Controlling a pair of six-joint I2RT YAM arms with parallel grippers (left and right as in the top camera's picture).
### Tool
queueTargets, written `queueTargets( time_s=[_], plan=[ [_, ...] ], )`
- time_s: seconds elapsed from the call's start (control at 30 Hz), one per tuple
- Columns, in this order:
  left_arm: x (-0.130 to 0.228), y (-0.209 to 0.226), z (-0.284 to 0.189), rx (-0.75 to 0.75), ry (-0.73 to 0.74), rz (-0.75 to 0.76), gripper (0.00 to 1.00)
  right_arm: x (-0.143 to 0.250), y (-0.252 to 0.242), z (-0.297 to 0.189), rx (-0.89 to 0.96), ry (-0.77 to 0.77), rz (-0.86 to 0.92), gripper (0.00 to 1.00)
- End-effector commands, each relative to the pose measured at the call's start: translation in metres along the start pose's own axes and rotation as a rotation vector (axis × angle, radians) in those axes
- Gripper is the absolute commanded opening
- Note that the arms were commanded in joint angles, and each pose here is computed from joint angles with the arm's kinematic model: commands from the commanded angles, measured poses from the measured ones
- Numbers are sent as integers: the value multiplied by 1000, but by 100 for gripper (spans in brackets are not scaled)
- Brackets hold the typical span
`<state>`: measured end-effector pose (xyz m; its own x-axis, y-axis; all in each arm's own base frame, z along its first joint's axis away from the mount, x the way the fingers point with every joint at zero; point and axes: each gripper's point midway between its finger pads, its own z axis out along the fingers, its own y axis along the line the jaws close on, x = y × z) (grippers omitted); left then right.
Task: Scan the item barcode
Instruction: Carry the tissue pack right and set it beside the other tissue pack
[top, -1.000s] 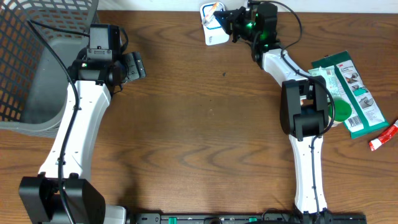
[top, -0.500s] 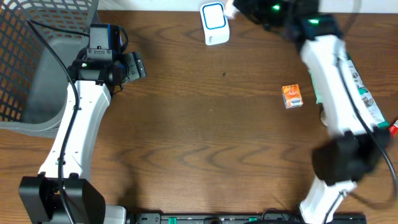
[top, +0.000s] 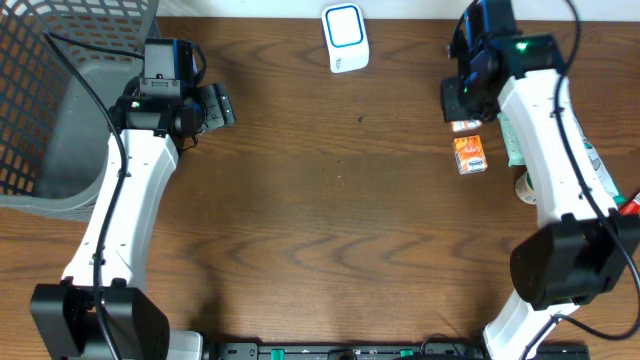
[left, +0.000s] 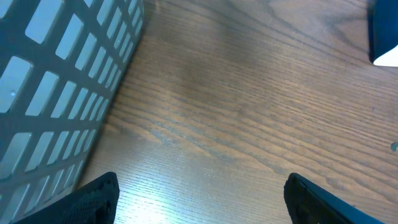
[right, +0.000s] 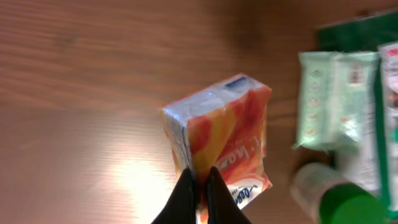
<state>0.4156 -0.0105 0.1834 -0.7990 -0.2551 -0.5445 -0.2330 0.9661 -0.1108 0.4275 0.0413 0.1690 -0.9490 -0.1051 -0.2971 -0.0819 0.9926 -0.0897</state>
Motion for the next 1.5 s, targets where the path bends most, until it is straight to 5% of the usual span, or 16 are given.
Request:
queueTargets(
  time_s=[0.0,0.43,0.5,0.53,0.6,0.63,0.9,1.2,1.47],
  plan=[
    [-12,-2,-13,12,-41,-13,86,12,-34,24,194,35,-56,1],
    [-12,-2,-13,12,-41,-13,86,50,-73,95,387,62,-97,6],
    [-12,-2,-13,12,-41,-13,86,51,-73,100,388,53,-98,57],
    [-12,-2,-13,12,-42,-13,86,51,-73,101,388,50,-99,73],
    [-12,-2,-13,12,-41,-13,86,51,-72,102,388,46,-98,96],
    [-12,-2,-13,13,-41,-13,86,51,-72,102,388,46,-98,99],
    [-12,-2,-13,12,-41,-13,86,43,-64,94,355,24,-104,99],
    [-12,-2,-13,12,-41,-13,86,21,-4,79,20,-92,-106,99],
    [-12,-2,-13,12,-42,-13,86,25,-3,80,9,-73,-108,99]
  ],
)
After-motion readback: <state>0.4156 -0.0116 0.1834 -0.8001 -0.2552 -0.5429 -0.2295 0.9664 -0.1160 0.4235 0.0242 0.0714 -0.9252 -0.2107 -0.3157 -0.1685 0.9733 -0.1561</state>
